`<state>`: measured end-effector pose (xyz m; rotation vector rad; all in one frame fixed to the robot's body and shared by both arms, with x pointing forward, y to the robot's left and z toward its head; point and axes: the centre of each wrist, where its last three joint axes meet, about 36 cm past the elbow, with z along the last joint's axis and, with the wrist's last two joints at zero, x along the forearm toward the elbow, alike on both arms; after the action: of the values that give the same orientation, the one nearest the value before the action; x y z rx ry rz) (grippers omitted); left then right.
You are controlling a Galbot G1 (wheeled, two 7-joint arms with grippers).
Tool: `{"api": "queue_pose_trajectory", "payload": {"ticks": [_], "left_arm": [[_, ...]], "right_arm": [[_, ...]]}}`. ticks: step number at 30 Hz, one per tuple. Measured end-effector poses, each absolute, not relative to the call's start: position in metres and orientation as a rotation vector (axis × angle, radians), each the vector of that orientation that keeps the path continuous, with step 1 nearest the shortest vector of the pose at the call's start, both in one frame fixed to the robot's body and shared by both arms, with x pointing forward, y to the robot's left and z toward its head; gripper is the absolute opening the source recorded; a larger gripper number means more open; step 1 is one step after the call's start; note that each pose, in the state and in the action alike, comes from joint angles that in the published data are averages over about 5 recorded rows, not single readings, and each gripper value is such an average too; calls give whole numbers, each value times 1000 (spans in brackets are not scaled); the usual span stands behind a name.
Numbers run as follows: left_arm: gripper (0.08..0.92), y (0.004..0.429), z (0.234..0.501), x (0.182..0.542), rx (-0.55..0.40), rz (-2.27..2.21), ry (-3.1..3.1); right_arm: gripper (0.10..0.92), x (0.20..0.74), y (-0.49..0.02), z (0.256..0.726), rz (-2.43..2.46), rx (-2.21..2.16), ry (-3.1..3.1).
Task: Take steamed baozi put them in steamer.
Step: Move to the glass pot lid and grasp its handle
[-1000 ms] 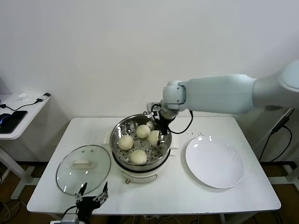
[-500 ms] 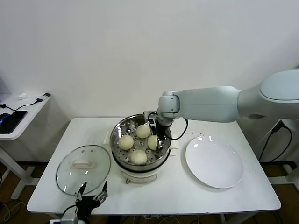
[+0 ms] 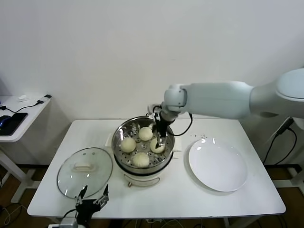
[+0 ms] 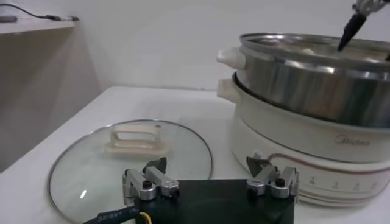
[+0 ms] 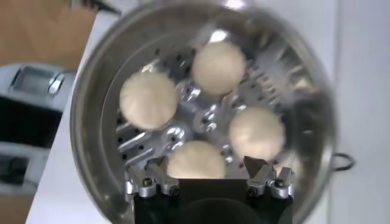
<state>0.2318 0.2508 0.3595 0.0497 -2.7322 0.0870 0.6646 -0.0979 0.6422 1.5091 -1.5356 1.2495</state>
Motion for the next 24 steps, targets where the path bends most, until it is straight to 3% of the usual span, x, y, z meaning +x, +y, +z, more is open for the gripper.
{"api": "queue_pose_trajectory", "payload": {"ticks": [12, 24], "left_arm": [[823, 256, 365, 242, 53, 61, -2821], [823, 276, 352, 255, 23, -74, -2942]], "right_arm": [[823, 659, -185, 674, 1112, 1305, -2176], [823, 594, -296, 592, 743, 907, -2699]]}}
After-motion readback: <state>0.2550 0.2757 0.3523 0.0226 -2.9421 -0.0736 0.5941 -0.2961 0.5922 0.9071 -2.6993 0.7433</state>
